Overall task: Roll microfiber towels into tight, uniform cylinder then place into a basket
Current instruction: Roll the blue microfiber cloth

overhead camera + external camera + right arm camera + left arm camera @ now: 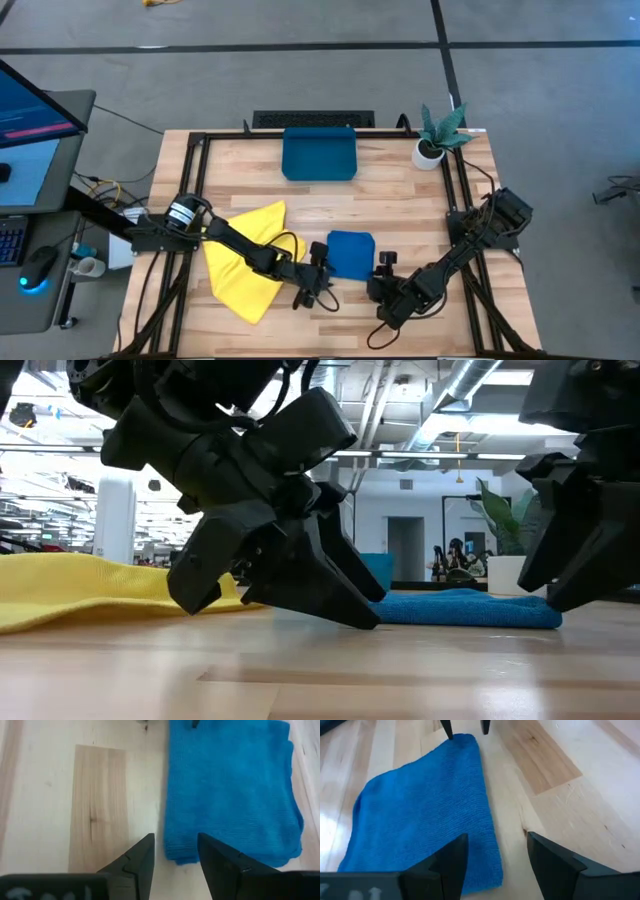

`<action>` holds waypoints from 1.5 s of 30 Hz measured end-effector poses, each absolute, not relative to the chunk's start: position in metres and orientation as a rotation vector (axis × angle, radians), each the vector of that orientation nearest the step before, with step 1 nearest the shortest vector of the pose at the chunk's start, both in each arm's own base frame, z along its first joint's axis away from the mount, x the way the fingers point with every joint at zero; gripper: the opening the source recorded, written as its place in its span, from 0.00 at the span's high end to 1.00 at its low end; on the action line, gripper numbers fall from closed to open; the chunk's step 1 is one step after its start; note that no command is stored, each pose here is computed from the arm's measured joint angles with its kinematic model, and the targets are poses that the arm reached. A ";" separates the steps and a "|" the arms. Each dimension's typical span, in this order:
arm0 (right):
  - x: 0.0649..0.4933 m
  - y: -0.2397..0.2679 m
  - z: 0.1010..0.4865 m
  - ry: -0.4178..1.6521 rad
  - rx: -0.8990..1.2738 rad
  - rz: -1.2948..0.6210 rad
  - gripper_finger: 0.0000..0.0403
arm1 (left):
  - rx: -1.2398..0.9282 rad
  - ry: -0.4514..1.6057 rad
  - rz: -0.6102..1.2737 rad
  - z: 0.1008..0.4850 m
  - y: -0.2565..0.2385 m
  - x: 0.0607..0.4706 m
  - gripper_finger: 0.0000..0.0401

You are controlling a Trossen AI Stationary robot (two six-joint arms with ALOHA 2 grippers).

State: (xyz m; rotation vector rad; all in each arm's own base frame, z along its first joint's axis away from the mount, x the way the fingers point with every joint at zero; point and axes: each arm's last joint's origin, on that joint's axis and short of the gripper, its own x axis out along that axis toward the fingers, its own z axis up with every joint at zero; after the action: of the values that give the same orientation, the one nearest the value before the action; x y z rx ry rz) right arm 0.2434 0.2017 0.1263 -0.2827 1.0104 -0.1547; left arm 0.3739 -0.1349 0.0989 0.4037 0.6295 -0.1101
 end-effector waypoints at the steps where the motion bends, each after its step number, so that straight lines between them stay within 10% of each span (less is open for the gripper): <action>1: 0.243 0.202 0.126 1.010 -0.283 -0.155 0.58 | 0.413 0.630 -0.112 0.099 -0.135 0.374 0.52; 16: 0.248 0.198 0.126 1.034 -0.252 -0.136 0.57 | 0.395 0.703 -0.072 0.096 -0.118 0.376 0.54; 30: 0.247 0.185 0.113 1.049 -0.196 -0.138 0.59 | 0.359 0.728 -0.063 0.092 -0.117 0.374 0.93; 45: 0.253 0.189 0.117 1.085 -0.044 -0.092 0.95 | 0.038 0.801 -0.181 0.103 -0.127 0.383 0.96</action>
State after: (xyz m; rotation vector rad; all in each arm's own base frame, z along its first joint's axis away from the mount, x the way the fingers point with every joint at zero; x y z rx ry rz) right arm 0.2525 0.1892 0.1172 -0.0440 1.0849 -0.0919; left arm 0.3829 -0.1270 0.1028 0.0378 0.8011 -0.1812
